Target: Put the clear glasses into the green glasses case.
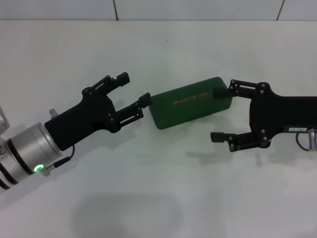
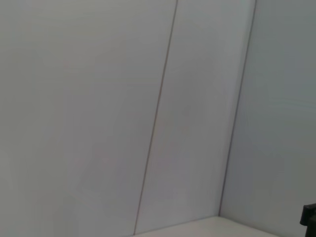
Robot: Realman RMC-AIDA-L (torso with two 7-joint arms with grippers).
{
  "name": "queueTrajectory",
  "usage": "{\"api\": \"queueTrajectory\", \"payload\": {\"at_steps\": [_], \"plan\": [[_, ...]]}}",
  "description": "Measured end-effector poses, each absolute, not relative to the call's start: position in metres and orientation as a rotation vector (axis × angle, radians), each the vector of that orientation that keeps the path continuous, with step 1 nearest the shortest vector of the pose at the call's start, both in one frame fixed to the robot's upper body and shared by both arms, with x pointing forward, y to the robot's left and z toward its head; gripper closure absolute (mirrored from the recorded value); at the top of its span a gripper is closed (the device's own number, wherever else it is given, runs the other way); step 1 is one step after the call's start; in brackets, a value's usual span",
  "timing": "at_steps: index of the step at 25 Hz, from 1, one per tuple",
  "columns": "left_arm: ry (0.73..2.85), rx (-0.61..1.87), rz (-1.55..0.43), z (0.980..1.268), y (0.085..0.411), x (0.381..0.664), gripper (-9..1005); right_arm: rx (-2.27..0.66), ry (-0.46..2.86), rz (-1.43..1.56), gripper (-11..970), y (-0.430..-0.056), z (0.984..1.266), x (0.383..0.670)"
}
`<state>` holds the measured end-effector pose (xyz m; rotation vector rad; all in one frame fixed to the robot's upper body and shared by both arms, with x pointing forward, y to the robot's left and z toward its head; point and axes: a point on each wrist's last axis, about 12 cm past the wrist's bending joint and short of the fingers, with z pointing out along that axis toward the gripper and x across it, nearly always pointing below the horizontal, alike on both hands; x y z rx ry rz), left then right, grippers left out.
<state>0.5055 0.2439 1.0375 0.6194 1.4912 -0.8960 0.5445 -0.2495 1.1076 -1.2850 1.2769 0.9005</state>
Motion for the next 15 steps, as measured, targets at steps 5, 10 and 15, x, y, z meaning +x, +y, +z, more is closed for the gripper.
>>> {"api": "queueTrajectory", "payload": {"at_steps": [5,10,15], "plan": [[1.497,0.645,-0.898,1.037,0.245,0.505,171,-1.303,1.266,0.885,73,-0.248,1.106,0.544],[1.506,0.685,-0.895,1.033,0.247,0.498,171,-1.318,1.257,0.883,73,-0.247,1.107,0.545],[1.476,0.783,-0.917,1.031,0.246,0.488,171,-1.386,1.251,0.884,73,-0.245,1.107,0.544]]}}
